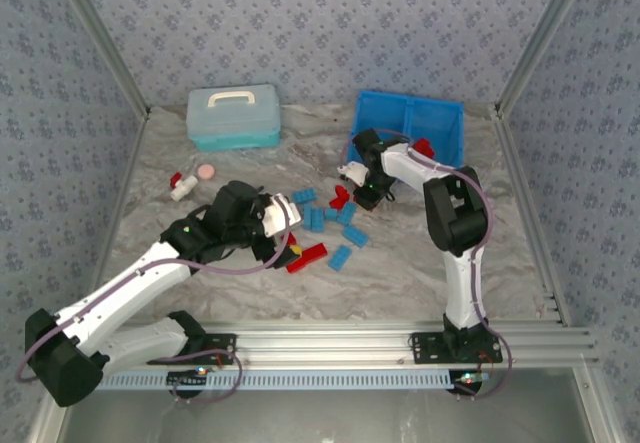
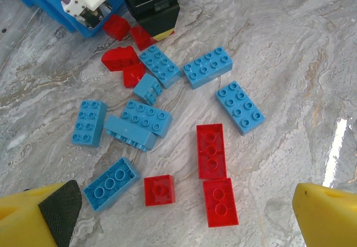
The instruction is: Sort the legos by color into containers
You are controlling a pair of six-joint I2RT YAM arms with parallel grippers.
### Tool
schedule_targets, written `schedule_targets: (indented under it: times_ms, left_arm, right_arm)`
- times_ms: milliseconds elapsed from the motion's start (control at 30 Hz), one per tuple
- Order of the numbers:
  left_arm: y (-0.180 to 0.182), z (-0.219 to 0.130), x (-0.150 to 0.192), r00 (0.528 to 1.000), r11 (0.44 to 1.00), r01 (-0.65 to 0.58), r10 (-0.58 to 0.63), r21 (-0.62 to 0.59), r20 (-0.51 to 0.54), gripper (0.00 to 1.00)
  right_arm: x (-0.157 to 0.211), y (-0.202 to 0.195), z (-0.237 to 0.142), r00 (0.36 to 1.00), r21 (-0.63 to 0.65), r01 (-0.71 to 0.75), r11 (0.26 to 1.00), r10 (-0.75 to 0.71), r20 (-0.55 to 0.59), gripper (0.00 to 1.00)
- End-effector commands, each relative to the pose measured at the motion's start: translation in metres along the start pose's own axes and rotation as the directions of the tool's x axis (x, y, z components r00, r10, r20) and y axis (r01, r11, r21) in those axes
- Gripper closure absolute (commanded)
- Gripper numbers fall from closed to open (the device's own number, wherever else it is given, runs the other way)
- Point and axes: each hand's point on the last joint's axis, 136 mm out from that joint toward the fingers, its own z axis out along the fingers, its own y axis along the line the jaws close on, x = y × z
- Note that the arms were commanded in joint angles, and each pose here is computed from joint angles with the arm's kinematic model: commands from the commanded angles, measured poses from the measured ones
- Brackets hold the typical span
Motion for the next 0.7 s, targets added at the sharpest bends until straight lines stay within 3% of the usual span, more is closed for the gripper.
schedule_targets:
  times_ms: [0,133,233,367,433,467,500,567,667]
  left_arm:
    - [-0.004,-0.009,-0.013,0.999,1.000,-0.014,0.014,0.011,0.049,0.01]
    - [-0.003,-0.019,-0.020,0.993,1.000,-0.024,0.025,-0.017,0.118,0.01]
    - [0.001,-0.022,-0.021,0.990,0.998,-0.025,0.032,-0.055,0.138,0.01]
    - [0.007,-0.023,-0.019,0.991,0.995,-0.033,0.045,-0.093,0.130,0.01]
    - [0.008,-0.023,-0.018,0.991,0.994,-0.037,0.049,-0.099,0.126,0.01]
    - [0.009,-0.024,-0.019,0.990,0.994,-0.038,0.051,-0.103,0.129,0.01]
    - [0.008,-0.026,-0.020,0.990,0.994,-0.041,0.054,-0.104,0.134,0.01]
    - [0.008,-0.029,-0.022,0.987,0.993,-0.045,0.060,-0.106,0.149,0.01]
    - [0.006,-0.035,-0.027,0.981,0.993,-0.050,0.068,-0.106,0.180,0.01]
  right_arm:
    - [-0.003,0.004,-0.037,0.995,0.046,-0.076,0.996,0.073,0.063,0.81]
    - [-0.012,-0.007,-0.096,0.948,0.114,-0.223,0.968,0.189,0.255,0.79]
    - [-0.008,-0.028,-0.140,0.878,0.142,-0.379,0.915,0.306,0.369,0.78]
    - [0.016,-0.081,-0.182,0.712,0.157,-0.639,0.753,0.502,0.491,0.77]
    - [0.033,-0.109,-0.188,0.599,0.126,-0.756,0.642,0.602,0.527,0.77]
    - [0.037,-0.118,-0.186,0.559,0.092,-0.786,0.611,0.641,0.526,0.77]
    - [0.042,-0.131,-0.187,0.539,0.138,-0.812,0.566,0.640,0.548,0.75]
    - [0.037,-0.143,-0.178,0.556,0.182,-0.809,0.558,0.630,0.542,0.75]
    - [0.043,-0.167,-0.159,0.538,0.244,-0.841,0.484,0.693,0.480,0.75]
